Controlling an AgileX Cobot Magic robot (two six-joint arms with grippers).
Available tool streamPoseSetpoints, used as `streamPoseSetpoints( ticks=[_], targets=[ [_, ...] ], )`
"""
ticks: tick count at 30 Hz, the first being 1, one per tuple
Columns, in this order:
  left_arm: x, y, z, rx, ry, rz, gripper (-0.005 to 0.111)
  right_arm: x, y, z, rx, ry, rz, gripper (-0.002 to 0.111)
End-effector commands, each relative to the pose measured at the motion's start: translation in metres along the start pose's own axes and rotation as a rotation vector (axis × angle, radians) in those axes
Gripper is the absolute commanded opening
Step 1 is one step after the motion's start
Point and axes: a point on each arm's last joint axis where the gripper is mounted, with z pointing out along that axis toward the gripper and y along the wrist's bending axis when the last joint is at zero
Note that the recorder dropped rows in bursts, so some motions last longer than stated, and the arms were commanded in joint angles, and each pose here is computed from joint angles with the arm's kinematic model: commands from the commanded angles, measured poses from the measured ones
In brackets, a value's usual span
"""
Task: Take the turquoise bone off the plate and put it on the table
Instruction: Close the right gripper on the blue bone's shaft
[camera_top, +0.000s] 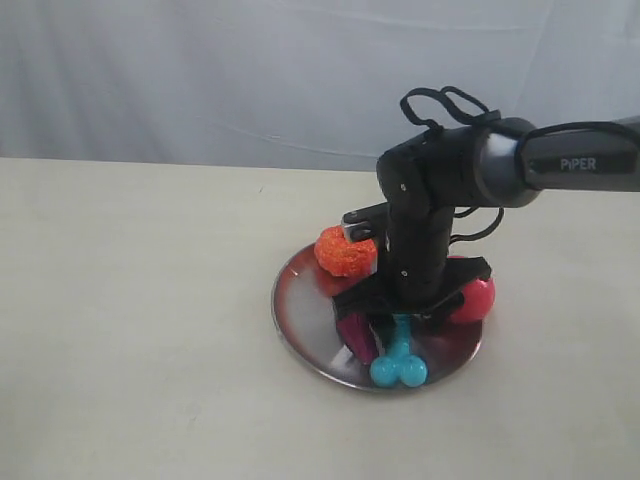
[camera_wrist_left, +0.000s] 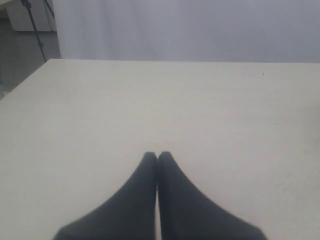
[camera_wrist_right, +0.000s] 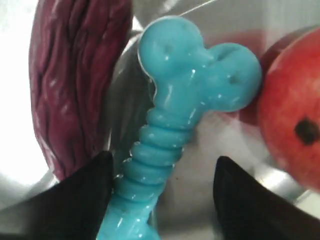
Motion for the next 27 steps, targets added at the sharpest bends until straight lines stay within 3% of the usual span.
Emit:
streamPoseSetpoints(
  ticks=[1, 7, 9, 14, 21, 27],
  targets=[
    [0.000, 0.000, 0.000, 0.007, -0.004, -0.001, 0.000, 0.000, 0.001, 0.004, -0.033, -0.021, -0.022, 0.057],
    [0.000, 0.000, 0.000, 0.007, -0.004, -0.001, 0.000, -0.001, 0.003, 0.004, -0.059, -0.031, -0.011, 0.054],
    [0.000, 0.000, 0.000, 0.007, -0.004, -0.001, 0.000, -0.001, 0.003, 0.004, -0.060, -0.030, -0.010, 0.042],
    [0.000, 0.000, 0.000, 0.007, -0.004, -0.001, 0.000, -0.002, 0.004, 0.004, -0.069, -0.044, 0.016, 0.000],
    [0.000, 0.000, 0.000, 0.007, -0.004, -0.001, 0.000, -0.003, 0.002, -0.013, -0.080, -0.088, 0.024, 0.000],
    [0.000, 0.000, 0.000, 0.007, -0.004, -0.001, 0.000, 0.000, -0.009, -0.075, -0.083, -0.245, 0.017, 0.000]
  ],
)
